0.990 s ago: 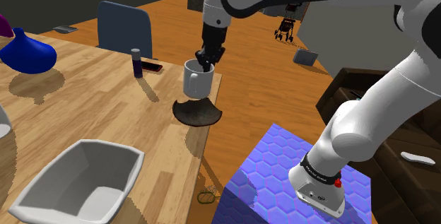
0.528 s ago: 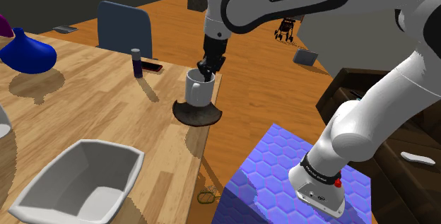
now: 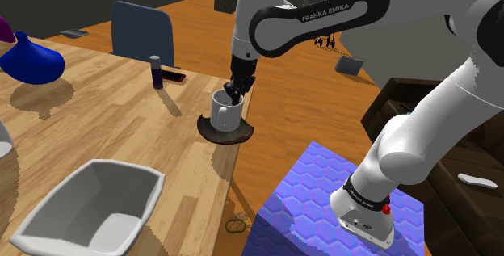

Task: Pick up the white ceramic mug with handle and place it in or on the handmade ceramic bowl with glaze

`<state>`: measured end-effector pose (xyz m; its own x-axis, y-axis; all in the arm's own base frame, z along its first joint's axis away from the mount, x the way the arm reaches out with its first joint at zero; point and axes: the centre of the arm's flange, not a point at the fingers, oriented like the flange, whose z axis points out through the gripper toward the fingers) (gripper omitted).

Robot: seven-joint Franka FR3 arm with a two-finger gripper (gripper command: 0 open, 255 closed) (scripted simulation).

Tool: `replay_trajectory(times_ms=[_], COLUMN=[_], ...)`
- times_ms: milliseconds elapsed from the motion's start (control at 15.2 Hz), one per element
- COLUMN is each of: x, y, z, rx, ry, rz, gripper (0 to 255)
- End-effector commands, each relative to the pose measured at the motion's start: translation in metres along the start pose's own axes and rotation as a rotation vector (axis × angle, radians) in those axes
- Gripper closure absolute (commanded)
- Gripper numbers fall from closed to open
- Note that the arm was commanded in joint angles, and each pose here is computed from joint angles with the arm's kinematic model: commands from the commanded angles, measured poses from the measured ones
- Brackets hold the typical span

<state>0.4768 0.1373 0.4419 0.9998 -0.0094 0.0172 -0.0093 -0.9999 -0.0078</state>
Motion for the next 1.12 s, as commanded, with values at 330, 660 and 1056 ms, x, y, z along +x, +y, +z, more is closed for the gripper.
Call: replay_trajectory(times_ms=[330, 660, 1056], x=[0.0, 0.0, -0.001], y=[0.0, 0.0, 0.0], z=[0.014, 0.014, -0.013], rx=[0.0, 0.0, 0.0], ry=[0.001, 0.001, 0.001], rz=[0.0, 0.0, 0.0], gripper=[255, 0, 0])
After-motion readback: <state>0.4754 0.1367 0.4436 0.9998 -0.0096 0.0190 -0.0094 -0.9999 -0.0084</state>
